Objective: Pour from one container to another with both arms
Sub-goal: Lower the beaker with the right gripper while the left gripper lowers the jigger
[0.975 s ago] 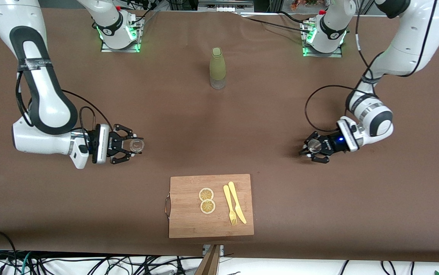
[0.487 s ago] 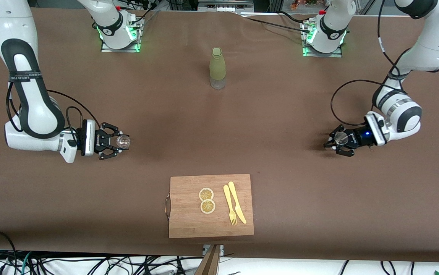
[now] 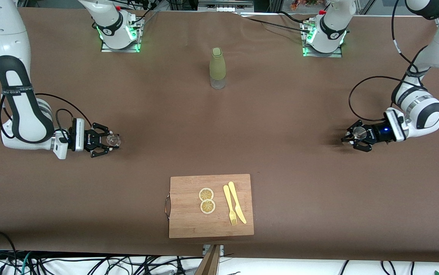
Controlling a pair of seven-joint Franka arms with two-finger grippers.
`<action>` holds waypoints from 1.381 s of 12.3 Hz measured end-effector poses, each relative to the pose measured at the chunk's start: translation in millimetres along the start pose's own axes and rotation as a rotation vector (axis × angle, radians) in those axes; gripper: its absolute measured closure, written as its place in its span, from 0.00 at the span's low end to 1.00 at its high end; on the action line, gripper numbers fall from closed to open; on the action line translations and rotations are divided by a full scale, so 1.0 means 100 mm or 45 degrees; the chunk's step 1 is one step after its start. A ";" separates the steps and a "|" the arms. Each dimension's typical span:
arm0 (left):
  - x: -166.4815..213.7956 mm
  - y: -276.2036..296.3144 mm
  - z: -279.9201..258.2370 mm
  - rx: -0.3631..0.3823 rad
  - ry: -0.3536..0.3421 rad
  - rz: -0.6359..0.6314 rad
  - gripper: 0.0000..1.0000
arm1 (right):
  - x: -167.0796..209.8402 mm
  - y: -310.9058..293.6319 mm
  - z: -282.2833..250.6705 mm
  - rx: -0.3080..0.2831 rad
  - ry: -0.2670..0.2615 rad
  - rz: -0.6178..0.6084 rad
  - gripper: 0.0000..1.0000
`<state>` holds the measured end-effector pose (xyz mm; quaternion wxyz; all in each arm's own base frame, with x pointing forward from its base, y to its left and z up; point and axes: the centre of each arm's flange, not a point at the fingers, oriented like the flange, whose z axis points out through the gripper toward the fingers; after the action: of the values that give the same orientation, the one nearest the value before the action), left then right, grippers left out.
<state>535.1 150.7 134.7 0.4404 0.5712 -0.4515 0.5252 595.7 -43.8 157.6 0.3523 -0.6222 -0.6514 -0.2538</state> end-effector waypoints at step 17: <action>-0.78 -0.12 -0.58 -0.154 0.057 -0.048 0.91 | -0.62 -0.16 -0.25 -0.007 -0.067 -0.001 0.00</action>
<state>532.0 213.7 60.0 0.4940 0.5399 -0.4618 0.5012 582.4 -103.9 127.3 0.3333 -0.6292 -0.6601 -0.2392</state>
